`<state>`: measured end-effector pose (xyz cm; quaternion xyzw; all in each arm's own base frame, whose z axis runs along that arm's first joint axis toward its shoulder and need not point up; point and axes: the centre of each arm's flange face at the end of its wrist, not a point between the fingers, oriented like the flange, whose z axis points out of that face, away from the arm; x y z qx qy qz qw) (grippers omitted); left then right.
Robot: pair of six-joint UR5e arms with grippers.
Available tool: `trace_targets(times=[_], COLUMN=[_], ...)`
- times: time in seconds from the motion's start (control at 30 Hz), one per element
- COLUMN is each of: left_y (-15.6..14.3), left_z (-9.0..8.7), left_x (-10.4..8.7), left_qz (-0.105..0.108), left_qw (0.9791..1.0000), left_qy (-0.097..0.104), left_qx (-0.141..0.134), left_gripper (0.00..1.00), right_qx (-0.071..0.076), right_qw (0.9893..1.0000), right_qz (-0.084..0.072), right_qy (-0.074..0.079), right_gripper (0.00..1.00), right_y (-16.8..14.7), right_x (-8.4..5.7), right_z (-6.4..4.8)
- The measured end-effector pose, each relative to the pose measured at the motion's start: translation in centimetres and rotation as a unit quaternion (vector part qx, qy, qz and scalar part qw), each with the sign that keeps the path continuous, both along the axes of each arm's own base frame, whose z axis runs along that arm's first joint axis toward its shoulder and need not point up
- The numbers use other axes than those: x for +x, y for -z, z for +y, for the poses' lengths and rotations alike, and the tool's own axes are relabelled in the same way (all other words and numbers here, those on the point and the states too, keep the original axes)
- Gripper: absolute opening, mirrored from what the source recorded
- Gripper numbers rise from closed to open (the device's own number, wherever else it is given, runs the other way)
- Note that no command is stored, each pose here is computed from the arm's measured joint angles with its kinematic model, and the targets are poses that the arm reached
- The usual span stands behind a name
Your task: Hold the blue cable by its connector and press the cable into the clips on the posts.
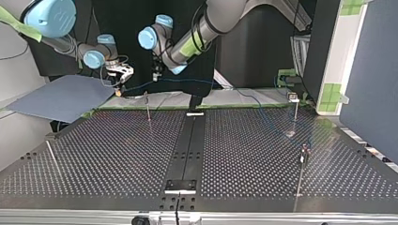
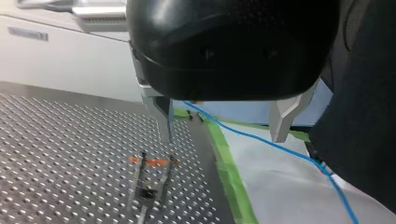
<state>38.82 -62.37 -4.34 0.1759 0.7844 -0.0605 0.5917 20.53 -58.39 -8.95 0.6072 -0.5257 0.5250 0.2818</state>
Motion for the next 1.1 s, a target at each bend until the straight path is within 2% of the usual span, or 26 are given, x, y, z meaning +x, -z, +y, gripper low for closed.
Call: trace_targets(times=[0.13,0.27,0.43,0.73,0.83,0.97,1.1], left_y=[-1.4,-2.7,-3.9,-2.3,-2.2,-2.8,-3.6], left_z=[0.2,0.8,1.6,3.4,3.8,3.6,3.2], left_x=[-1.0,-2.3,-4.1,-7.6,-7.6,-6.8,-5.5], left_qz=[-0.003,0.001,0.007,0.031,0.039,0.049,0.061], left_qw=[1.0000,0.9999,0.9994,0.9969,0.9964,0.9967,0.9970], left_qy=[-0.001,-0.009,-0.015,-0.015,-0.019,-0.021,-0.021], left_qx=[0.001,0.015,0.032,0.071,0.073,0.062,0.043], left_gripper=[1.00,1.00,1.00,1.00,1.00,1.00,1.00], right_qx=[-0.012,-0.021,-0.022,-0.021,-0.020,-0.009,-0.004], right_qw=[0.9999,0.9998,0.9997,0.9998,0.9998,0.9999,1.0000], right_qz=[0.001,0.002,0.000,-0.002,-0.004,-0.005,-0.005], right_qy=[0.002,0.004,0.005,0.001,0.000,-0.004,-0.007], right_gripper=[0.00,0.00,0.00,0.00,0.00,0.00,0.00], right_y=[-1.0,-1.9,-1.6,-0.6,-0.3,0.3,0.5], right_x=[-0.3,-0.4,-0.6,-0.6,-0.6,-0.5,-0.3], right_z=[0.6,1.4,2.6,5.5,6.4,8.1,8.9])
